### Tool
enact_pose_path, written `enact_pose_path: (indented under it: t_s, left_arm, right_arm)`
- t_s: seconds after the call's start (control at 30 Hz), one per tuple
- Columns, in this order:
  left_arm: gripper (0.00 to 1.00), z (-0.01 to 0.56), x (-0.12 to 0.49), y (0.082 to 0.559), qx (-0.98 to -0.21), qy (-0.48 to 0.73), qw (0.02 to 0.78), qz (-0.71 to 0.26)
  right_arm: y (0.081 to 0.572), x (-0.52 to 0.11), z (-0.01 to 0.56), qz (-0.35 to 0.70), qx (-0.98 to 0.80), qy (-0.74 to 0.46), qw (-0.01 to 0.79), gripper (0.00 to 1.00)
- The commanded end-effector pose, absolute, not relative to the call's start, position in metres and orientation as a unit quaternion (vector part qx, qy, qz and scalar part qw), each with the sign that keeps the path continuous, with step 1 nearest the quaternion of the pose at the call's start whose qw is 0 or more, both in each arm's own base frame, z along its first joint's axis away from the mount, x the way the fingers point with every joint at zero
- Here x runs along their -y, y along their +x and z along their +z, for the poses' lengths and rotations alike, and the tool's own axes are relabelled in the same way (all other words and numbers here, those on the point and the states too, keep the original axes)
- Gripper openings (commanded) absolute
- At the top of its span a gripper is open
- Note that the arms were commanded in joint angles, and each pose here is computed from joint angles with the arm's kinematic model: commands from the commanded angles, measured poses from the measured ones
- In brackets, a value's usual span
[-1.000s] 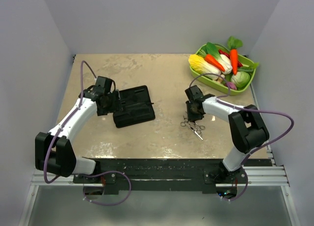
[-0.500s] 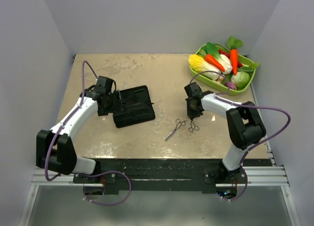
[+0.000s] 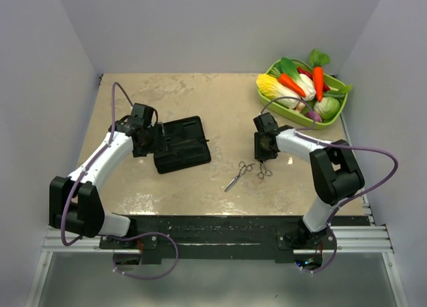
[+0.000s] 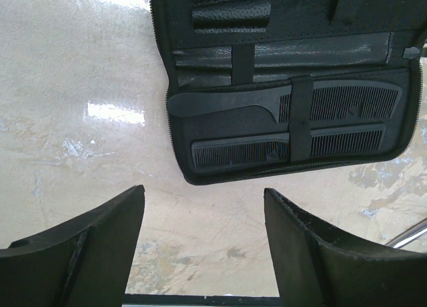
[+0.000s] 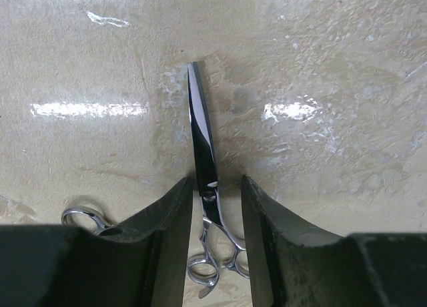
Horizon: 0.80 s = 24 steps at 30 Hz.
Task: Sort the hair-cutting tools
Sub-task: Pick up the scissors from the center of the board.
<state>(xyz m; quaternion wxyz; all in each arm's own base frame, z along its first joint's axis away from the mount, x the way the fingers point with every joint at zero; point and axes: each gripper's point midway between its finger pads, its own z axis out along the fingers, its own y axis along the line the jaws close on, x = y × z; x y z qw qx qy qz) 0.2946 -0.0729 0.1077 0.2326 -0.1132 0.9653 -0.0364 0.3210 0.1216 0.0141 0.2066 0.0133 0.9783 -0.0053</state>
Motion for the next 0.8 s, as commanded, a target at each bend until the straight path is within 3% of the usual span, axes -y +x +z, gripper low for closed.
enact_pose_path:
  t_s: [0.0, 0.77]
  left_arm:
    - [0.77, 0.125, 0.073, 0.31, -0.956, -0.11, 0.267, -0.044]
    - [0.77, 0.12, 0.08, 0.315, -0.957, -0.111, 0.262, -0.059]
  right_arm:
    - [0.273, -0.102, -0.017, -0.037, -0.991, 0.016, 0.128, 0.38]
    - [0.253, -0.113, -0.018, -0.013, -0.994, 0.012, 0.111, 0.32]
